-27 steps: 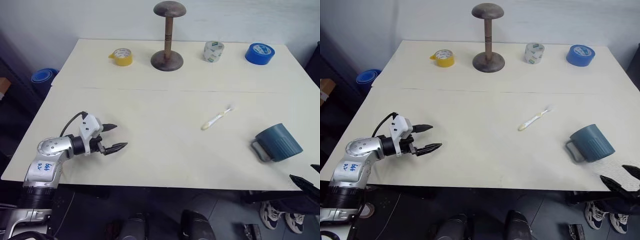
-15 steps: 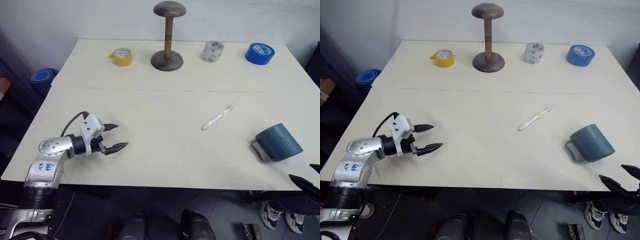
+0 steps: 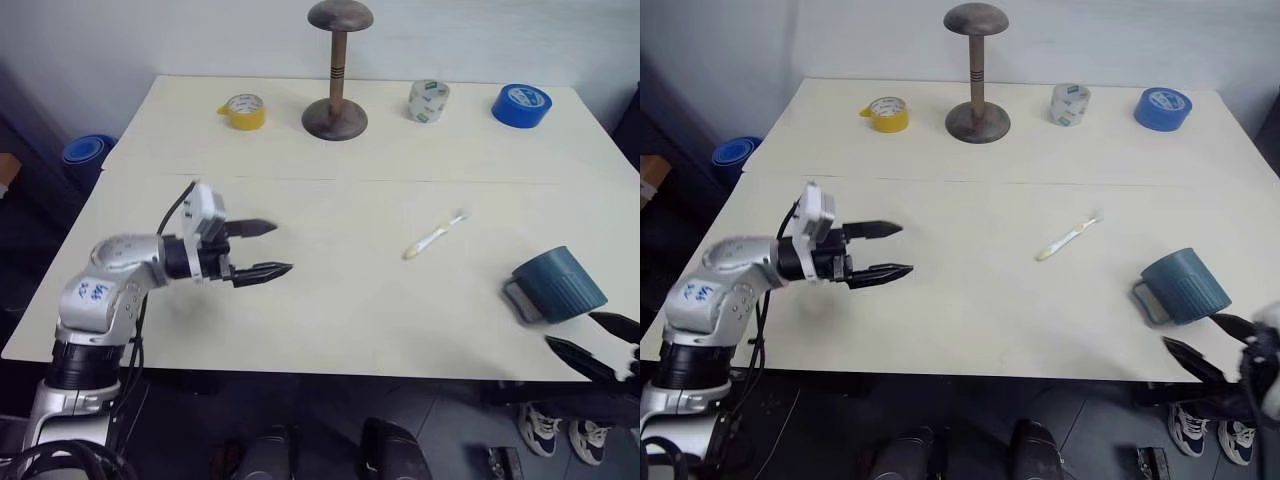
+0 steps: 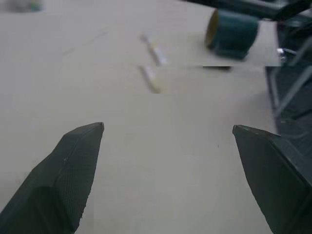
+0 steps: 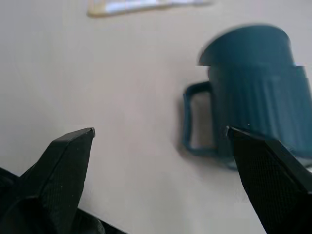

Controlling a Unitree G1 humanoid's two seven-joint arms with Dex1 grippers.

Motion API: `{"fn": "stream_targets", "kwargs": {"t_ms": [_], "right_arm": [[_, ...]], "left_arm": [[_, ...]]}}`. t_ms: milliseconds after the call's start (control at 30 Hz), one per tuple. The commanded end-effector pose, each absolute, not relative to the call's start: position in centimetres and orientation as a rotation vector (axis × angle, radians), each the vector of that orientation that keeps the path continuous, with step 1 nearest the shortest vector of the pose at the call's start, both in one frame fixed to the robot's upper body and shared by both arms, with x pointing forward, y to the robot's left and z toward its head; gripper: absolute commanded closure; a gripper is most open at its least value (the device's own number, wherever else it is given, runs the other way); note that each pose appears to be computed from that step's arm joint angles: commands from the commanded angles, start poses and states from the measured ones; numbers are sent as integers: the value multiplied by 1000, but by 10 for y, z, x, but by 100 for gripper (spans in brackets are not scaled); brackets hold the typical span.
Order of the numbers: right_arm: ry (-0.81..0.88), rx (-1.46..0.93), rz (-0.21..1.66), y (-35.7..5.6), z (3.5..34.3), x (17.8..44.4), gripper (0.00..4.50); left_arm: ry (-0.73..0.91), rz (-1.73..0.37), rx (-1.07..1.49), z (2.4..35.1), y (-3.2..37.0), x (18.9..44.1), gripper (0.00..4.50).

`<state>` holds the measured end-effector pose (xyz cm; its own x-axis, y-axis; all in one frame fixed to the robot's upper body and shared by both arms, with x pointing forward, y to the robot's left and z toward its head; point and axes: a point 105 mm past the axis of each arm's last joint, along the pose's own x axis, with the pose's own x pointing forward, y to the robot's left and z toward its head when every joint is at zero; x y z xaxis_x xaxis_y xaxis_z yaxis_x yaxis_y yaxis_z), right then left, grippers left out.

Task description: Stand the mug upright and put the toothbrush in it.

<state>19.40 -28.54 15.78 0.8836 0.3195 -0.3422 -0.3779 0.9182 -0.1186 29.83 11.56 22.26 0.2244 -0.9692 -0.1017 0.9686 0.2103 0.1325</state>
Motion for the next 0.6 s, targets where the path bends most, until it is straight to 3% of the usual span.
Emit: {"fn": "stream_targets", "kwargs": {"t_ms": [33,67,200,600], "right_arm": [[332,-167,366,-248,149,202,0],[331,-167,364,-241,147,204,0],[339,-198,241,-240,139,223,88],[350,-332,92,-249,136,257,88]], "left_arm": [[-19,-1528,268,233,90,275,3],[-22,-1553,293,233,86,272,3],[-27,-1666,344,235,73,258,0],[-38,-1674,423,224,68,259,0]]}}
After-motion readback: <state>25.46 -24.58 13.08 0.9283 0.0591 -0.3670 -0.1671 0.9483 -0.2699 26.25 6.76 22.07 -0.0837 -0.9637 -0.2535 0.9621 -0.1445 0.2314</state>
